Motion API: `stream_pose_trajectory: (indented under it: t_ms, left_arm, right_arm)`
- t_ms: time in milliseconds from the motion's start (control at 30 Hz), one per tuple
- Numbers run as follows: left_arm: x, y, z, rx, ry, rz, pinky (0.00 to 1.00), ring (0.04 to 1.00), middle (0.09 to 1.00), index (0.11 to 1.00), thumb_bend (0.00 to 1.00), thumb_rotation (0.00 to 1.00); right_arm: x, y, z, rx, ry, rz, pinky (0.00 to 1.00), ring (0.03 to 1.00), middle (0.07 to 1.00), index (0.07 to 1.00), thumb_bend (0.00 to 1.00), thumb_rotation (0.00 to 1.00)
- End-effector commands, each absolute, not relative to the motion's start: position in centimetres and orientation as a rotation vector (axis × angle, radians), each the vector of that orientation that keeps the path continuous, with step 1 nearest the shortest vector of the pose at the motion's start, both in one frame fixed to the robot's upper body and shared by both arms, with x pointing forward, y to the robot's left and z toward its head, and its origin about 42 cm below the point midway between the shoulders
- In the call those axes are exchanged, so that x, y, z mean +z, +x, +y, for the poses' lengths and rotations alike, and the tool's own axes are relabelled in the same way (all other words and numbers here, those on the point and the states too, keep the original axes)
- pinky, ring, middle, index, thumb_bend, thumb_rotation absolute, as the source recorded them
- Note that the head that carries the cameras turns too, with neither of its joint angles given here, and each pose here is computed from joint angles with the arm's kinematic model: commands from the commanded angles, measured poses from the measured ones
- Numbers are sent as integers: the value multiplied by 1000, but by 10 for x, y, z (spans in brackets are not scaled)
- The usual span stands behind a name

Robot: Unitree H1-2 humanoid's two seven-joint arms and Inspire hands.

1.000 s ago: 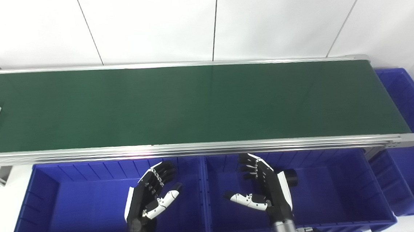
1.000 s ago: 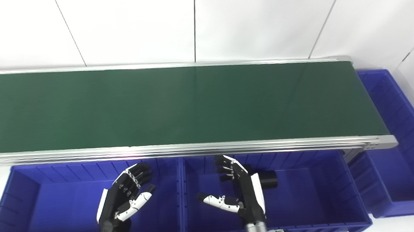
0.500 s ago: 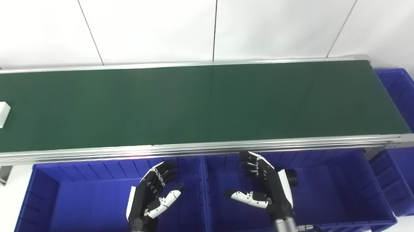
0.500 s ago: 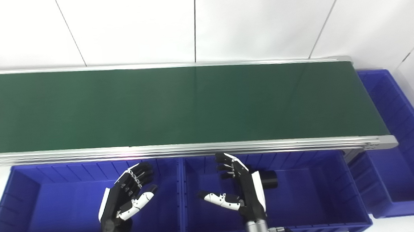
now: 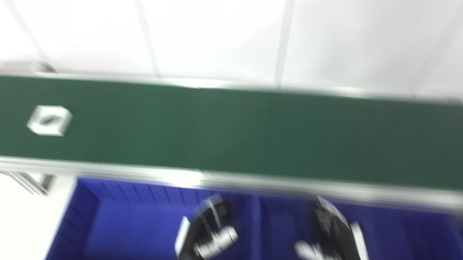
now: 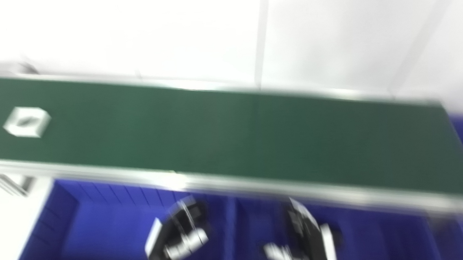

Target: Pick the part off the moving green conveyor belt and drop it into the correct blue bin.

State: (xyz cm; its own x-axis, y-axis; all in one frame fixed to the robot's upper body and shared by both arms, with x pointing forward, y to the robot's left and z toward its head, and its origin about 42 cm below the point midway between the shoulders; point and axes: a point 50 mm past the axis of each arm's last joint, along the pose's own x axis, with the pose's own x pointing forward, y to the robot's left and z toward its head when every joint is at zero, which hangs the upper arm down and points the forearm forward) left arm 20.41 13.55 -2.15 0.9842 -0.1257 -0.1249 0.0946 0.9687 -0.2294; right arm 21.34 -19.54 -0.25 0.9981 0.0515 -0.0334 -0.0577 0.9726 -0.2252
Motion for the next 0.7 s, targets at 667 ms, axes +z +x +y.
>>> stream_pose_trajectory:
  t_ms: [667]
  left_arm:
    - [-16,225,90,-134,-237,123,671,675,693,658,726,0]
  right_arm:
    - [-12,228,-208,78,-171,39,658,768,811,830,505,0]
